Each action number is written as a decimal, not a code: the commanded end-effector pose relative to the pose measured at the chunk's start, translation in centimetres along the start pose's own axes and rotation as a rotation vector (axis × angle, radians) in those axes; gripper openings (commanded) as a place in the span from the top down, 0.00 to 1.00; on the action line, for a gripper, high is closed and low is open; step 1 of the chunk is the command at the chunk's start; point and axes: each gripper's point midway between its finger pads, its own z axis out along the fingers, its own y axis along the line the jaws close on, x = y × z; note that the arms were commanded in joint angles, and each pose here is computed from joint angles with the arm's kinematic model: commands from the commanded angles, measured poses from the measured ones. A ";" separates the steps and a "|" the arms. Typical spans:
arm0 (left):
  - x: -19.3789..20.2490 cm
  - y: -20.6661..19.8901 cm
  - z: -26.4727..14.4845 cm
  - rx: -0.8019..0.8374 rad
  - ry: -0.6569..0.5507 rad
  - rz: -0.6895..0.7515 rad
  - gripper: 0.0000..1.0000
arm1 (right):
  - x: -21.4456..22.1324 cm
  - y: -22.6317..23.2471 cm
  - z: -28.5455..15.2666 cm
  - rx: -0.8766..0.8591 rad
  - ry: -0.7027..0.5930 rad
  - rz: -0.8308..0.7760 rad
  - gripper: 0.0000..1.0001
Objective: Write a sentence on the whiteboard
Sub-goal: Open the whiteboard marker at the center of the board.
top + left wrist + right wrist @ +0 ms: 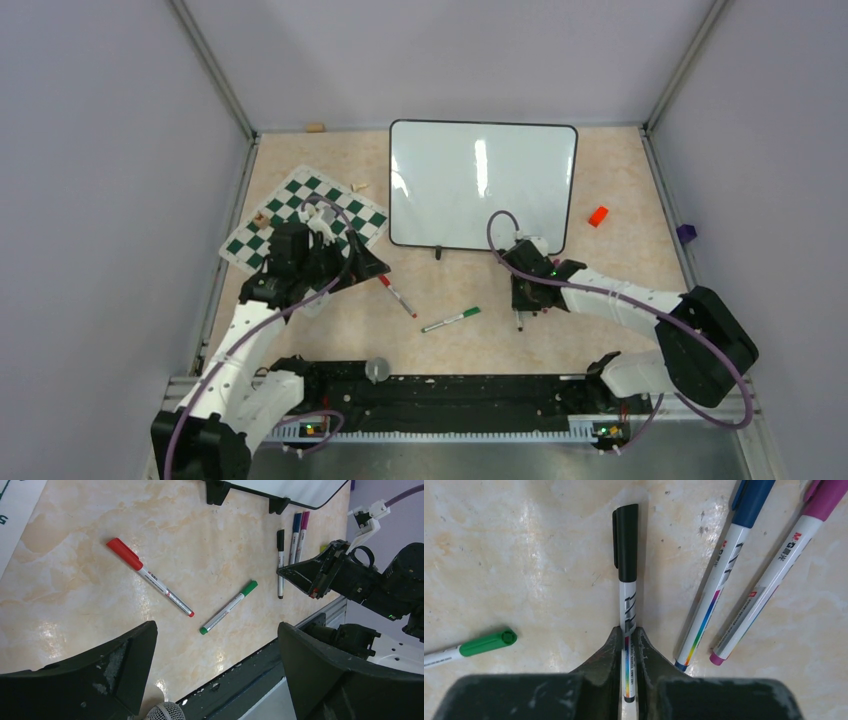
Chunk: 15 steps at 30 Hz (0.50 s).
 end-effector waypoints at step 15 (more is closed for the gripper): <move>-5.4 -11.7 0.5 0.353 0.002 -0.060 0.09 | -7.6 11.3 -12.9 -0.627 -0.205 -0.127 1.00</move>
